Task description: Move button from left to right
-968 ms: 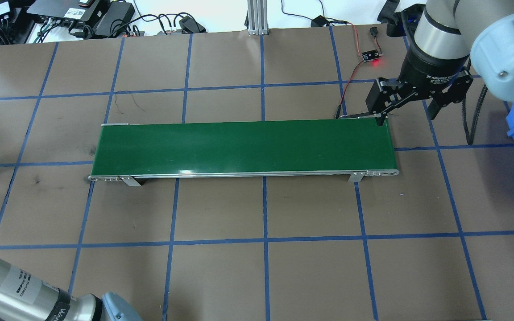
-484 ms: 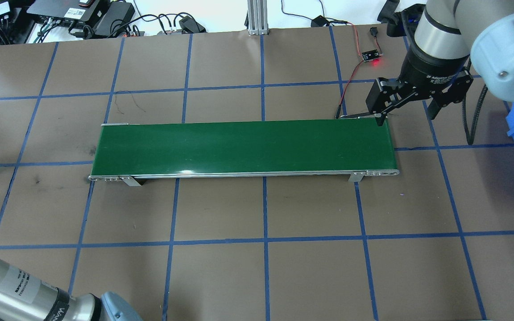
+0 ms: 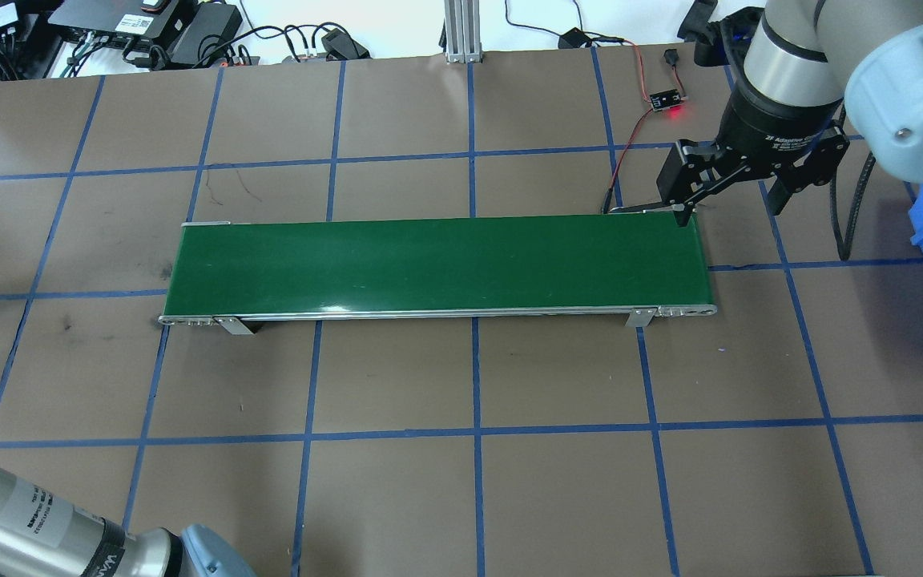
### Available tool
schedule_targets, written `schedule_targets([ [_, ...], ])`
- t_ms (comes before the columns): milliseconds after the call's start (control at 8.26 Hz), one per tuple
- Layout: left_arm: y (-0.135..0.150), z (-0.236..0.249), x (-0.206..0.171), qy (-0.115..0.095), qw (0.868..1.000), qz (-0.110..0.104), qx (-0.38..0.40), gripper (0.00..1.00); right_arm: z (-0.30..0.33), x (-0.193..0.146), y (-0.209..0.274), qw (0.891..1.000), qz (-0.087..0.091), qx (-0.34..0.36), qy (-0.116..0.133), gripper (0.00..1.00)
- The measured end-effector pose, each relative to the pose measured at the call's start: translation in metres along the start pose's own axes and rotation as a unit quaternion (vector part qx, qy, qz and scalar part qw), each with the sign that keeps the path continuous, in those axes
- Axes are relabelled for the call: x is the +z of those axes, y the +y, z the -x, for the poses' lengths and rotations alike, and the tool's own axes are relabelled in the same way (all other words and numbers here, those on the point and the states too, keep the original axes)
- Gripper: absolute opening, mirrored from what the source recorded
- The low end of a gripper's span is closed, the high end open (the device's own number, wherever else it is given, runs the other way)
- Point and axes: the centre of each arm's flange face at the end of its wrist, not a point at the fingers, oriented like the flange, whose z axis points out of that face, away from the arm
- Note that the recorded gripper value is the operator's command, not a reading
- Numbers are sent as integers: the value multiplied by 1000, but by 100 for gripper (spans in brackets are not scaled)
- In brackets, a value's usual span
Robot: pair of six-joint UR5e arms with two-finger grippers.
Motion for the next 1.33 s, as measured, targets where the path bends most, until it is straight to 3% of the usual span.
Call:
schedule_targets([
  [121,0,-13,-37,-8,999,-25,-29,11,0,0,0,1000,0,0,0,100],
  [363,-11,-71,-92,0,993,-34,-116,10,0,0,0,1000,0,0,0,100],
  [726,-29,-180,-128,35,963,21,-265,4,0,0,0,1000,0,0,0,100],
  [968,-34,-261,-149,33,923,52,-380,4,0,0,0,1000,0,0,0,100],
  [1331,-29,-407,-129,9,858,89,-505,4,0,0,0,1000,0,0,0,100],
])
